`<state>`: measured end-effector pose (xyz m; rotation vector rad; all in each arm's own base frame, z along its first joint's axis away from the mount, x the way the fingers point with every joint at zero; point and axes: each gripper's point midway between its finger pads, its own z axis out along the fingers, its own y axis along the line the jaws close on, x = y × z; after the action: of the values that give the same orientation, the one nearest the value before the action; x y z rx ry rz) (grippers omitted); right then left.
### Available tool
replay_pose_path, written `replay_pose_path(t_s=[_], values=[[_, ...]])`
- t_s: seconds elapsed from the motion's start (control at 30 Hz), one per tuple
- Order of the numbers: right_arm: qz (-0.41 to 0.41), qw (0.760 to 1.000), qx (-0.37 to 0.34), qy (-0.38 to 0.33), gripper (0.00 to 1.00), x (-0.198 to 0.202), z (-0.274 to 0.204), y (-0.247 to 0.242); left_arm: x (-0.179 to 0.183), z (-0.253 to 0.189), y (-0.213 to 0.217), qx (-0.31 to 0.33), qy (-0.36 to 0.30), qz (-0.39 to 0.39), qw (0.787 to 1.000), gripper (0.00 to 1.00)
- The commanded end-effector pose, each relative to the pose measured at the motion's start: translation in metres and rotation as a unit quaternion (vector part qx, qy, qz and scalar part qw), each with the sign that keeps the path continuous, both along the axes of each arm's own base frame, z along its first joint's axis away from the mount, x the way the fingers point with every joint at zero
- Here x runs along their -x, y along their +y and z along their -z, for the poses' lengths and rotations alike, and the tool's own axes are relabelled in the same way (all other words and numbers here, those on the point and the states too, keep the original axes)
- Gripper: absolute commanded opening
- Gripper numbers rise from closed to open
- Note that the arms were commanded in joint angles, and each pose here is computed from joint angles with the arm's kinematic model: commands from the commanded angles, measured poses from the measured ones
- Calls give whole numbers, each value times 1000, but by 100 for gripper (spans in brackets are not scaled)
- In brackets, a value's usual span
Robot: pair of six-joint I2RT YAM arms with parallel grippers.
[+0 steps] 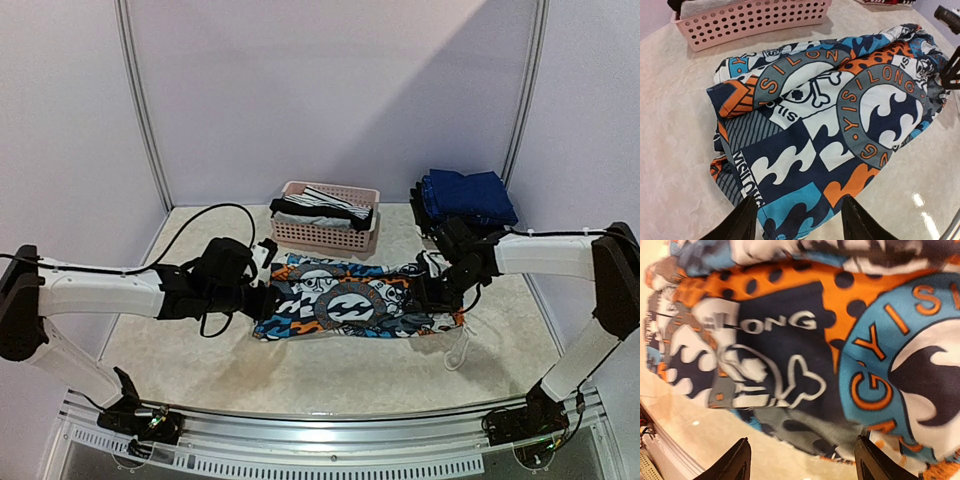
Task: Fold and stack the mixed laundry pile
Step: Smooth out the crumpled shorts at the center of the board.
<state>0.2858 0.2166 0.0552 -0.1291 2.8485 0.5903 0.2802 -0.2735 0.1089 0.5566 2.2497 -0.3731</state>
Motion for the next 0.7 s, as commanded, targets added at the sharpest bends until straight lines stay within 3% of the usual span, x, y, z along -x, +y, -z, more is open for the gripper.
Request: replay_pose_path(t_s=[0.0,0.27,0.4,0.67], values=[[1,999,-15,-35,72,4,-27,-3,28,11,5,-31,49,22,998,59],[28,998,-10,-52,73,13,-27,-18,54,37,21,-56,115,1,992,64],[24,998,-17,-49,72,18,-20,-17,52,45,32,-64,109,-24,992,67],[-34,994,-103,-21,68,35,-19,23,48,67,31,-79,122,-39,989,63]])
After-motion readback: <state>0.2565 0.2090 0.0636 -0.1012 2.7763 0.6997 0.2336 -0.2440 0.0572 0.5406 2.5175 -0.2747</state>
